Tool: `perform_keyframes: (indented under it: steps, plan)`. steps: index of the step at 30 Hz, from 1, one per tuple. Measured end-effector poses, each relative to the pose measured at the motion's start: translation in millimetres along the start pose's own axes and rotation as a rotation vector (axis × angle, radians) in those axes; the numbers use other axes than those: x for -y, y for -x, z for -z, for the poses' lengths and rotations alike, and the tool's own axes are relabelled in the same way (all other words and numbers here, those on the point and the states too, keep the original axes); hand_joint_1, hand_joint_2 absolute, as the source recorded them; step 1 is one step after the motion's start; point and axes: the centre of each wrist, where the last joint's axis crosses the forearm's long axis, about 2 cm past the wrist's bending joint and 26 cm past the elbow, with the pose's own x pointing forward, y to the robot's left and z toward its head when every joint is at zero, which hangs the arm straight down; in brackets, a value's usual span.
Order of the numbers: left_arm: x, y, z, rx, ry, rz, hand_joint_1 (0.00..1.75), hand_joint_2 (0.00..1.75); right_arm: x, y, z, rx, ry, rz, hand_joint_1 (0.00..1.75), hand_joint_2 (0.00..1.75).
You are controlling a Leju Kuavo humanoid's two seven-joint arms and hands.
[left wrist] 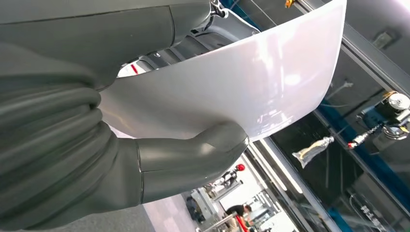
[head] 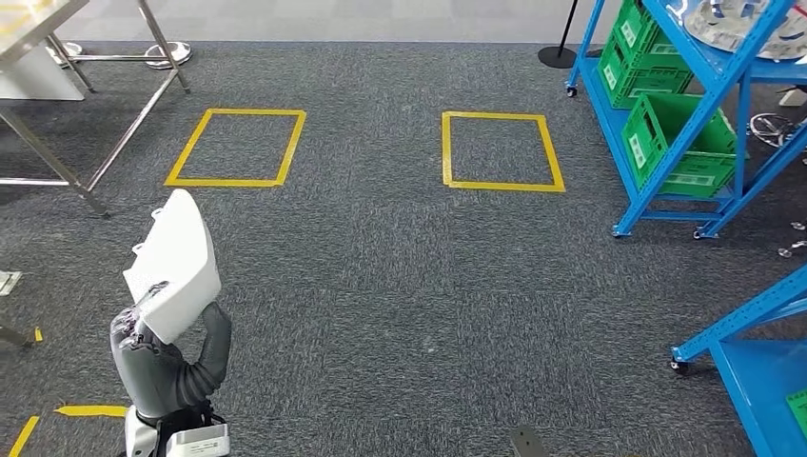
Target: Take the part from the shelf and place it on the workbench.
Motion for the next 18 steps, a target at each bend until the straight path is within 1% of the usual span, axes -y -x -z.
perform_keyframes:
  steps: [3, 8, 18]
  plan:
    - [-1, 2, 3, 0.004, -0.005, 0.0, 1.75, 1.75, 1, 1, 0, 0.001, 0.003, -0.006, 0.0, 0.0]
    - [-2, 7, 3, -0.016, -0.027, -0.004, 1.75, 1.75, 0, 5, -1, -0.022, -0.001, -0.015, 0.0, 0.0]
    - [-1, 14, 11, -0.001, -0.037, 0.003, 1.75, 1.75, -1, 5, -2, -0.024, -0.001, -0.015, 0.0, 0.0]
